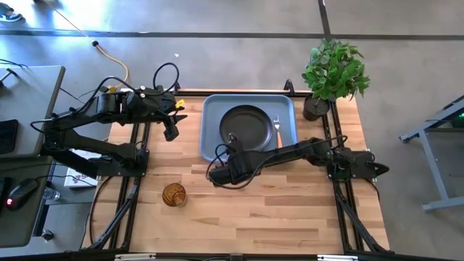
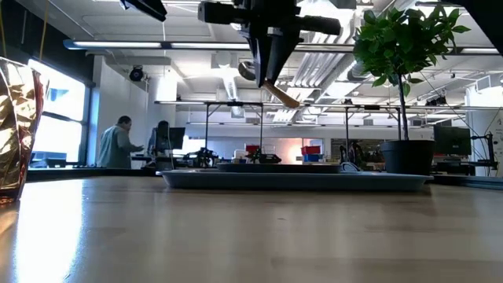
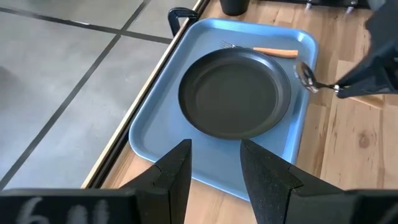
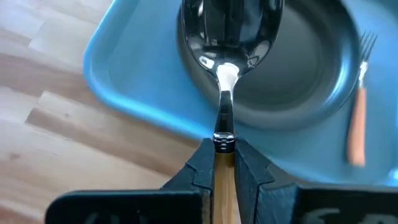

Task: Pick and place plate/cup/fork/spoon on tray
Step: Put the orange spoon on the blue tray

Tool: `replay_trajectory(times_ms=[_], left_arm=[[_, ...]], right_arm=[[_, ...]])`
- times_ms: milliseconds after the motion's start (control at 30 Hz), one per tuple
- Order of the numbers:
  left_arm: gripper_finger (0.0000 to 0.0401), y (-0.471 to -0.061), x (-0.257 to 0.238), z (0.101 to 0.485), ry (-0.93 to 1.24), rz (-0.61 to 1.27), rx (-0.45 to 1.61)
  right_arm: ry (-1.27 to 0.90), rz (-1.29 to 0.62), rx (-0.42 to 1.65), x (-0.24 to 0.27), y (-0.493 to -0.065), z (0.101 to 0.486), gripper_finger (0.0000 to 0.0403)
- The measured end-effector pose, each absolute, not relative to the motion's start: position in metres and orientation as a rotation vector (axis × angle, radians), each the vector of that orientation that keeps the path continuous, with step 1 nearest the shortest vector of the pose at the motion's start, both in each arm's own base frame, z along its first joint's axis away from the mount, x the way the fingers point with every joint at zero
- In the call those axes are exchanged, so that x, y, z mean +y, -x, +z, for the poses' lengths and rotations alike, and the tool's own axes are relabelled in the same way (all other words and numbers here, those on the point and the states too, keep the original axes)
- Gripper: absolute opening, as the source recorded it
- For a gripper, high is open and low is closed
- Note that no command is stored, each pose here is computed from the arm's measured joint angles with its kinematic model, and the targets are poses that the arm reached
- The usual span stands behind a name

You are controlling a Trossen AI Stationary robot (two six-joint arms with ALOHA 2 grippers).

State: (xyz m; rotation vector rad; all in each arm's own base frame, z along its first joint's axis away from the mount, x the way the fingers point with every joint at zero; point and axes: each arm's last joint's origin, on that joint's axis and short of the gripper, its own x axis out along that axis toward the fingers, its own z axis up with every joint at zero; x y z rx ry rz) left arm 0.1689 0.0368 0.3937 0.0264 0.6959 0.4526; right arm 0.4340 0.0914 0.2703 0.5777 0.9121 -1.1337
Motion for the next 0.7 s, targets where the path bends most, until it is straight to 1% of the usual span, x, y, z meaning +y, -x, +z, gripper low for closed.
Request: replay_trajectory(times_ms=[133, 500, 600, 700], left_arm=[[0.0126, -0.169, 0.037, 0.394, -0.028, 0.455, 0.696], [0.0126, -0.169, 0.037, 0.394, -0.035, 0.476, 0.696], [0.0126, -0.168, 0.039, 0.394, -0.051, 0.52, 0.696], [0.0126, -0.167, 0.04, 0.394, -0.068, 0.562, 0.695]], right_arm=[[-0.5, -1.126, 0.93, 0.077, -0.437, 0.271, 0.0012], [-0.3, -1.072, 1.077, 0.027, -0.442, 0.268, 0.0012], [-0.247, -1.076, 1.161, 0.012, -0.436, 0.258, 0.0012], [-0.247, -1.112, 1.234, -0.001, -0.42, 0.251, 0.0012]])
